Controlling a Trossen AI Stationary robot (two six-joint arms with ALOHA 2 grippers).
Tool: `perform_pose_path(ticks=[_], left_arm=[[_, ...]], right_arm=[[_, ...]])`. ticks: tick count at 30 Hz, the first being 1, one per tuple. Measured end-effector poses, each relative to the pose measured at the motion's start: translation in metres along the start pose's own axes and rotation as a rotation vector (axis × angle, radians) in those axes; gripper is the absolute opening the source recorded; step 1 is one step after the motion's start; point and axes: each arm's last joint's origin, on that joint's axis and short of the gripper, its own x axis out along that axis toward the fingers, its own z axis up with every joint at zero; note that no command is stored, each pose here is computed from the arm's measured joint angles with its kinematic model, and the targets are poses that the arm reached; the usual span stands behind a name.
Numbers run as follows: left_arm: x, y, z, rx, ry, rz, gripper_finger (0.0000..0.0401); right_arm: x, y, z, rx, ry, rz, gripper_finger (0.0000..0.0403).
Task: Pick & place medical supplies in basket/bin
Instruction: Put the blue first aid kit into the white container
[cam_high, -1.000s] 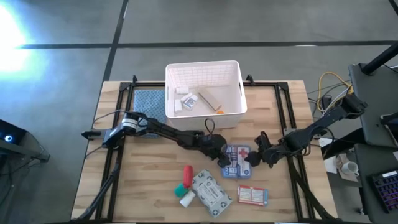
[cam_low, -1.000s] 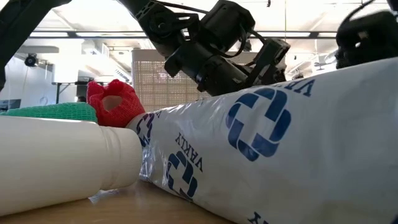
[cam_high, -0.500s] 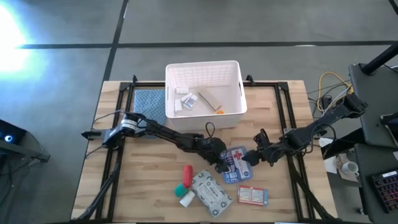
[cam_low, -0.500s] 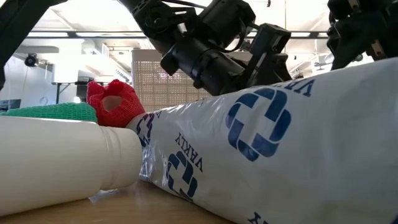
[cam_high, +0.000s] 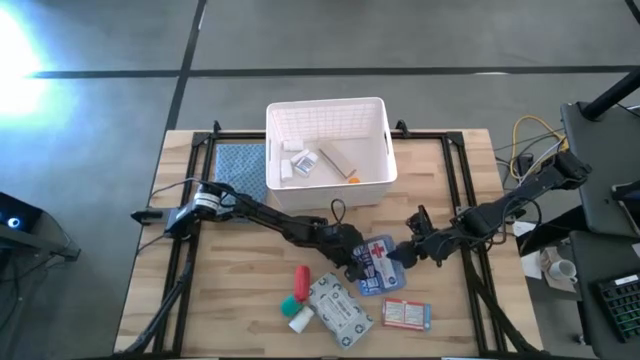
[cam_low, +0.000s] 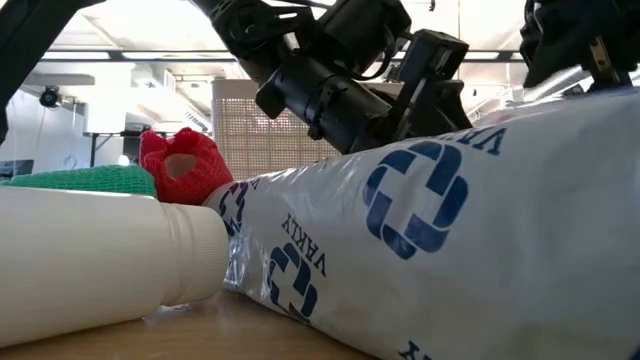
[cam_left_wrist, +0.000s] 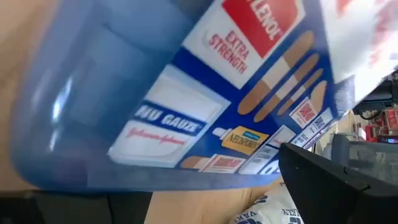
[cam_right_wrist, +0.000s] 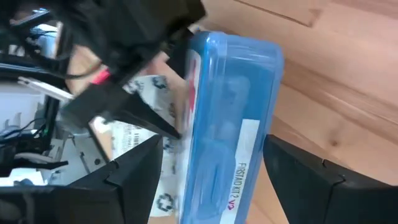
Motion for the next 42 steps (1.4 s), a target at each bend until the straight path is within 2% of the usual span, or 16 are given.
perform_pose_path(ticks=[3, 5, 9, 19, 22, 27, 29, 32, 37, 42], left_arm=[[0.001, 0.0, 0.0, -0.002, 0.002, -0.007, 0.0301], [0.002, 0.002, 0.002, -0.004, -0.052, 0.026, 0.03], [0.001, 0.004, 0.004, -0.007, -0.068, 0.046, 0.03], [0.001, 0.003, 0.003, -0.004, -0.058, 0.042, 0.0301], [0.001, 0.003, 0.003, -0.003, -0.055, 0.04, 0.0301], [0.001, 0.002, 0.002, -0.002, -0.051, 0.036, 0.0301], [0.001, 0.0, 0.002, -0.002, -0.053, 0.032, 0.0301], [0.0, -0.009, 0.007, 0.003, -0.06, 0.0, 0.0301], [-0.005, -0.03, 0.022, 0.049, -0.131, -0.044, 0.0301], [-0.006, -0.031, 0.023, 0.07, -0.155, -0.024, 0.0301]], right_arm=[[-0.002, 0.007, 0.001, -0.006, -0.01, 0.036, 0.026], [-0.004, 0.014, 0.002, 0.0, 0.002, 0.083, 0.026], [-0.002, 0.015, 0.001, -0.021, 0.001, 0.096, 0.026], [0.005, 0.009, 0.0, -0.051, -0.02, 0.024, 0.026], [0.0, 0.004, 0.002, -0.028, -0.037, -0.052, 0.026], [-0.014, -0.017, 0.004, 0.081, -0.044, -0.338, 0.026], [-0.017, -0.023, 0.002, 0.108, -0.022, -0.391, 0.026], [-0.016, -0.034, 0.0, 0.15, 0.011, -0.411, 0.0259], [-0.011, -0.061, -0.003, 0.257, -0.019, -0.454, 0.0258], [0.0, -0.082, -0.008, 0.317, -0.013, -0.337, 0.0258]])
